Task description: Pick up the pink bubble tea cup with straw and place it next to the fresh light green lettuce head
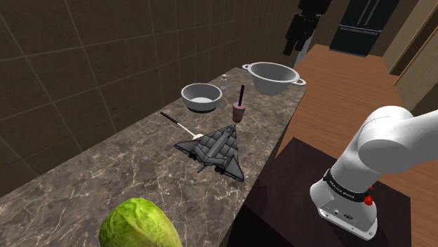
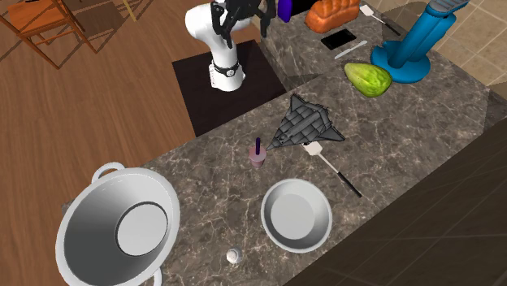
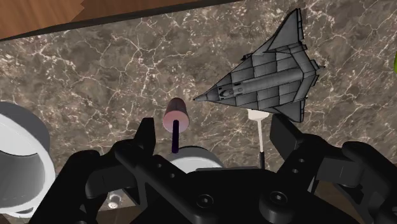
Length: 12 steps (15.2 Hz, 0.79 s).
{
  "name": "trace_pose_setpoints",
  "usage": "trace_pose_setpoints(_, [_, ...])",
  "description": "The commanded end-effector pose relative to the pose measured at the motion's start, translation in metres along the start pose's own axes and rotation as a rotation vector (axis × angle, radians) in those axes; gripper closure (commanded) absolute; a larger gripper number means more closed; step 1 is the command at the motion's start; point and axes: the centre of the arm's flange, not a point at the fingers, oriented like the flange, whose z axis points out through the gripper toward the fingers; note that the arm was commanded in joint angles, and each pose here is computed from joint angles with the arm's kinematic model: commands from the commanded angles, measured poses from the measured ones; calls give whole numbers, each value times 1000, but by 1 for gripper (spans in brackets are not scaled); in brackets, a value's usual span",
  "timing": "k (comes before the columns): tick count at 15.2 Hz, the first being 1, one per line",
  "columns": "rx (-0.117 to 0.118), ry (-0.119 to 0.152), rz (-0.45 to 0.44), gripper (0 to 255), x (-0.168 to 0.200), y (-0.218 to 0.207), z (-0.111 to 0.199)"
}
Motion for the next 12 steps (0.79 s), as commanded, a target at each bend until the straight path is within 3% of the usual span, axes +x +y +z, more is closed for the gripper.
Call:
trace_pose_setpoints(1, [0, 0, 0, 0, 0, 0, 0])
trace_pose_setpoints(12, [114, 66, -65, 0, 37, 61, 132])
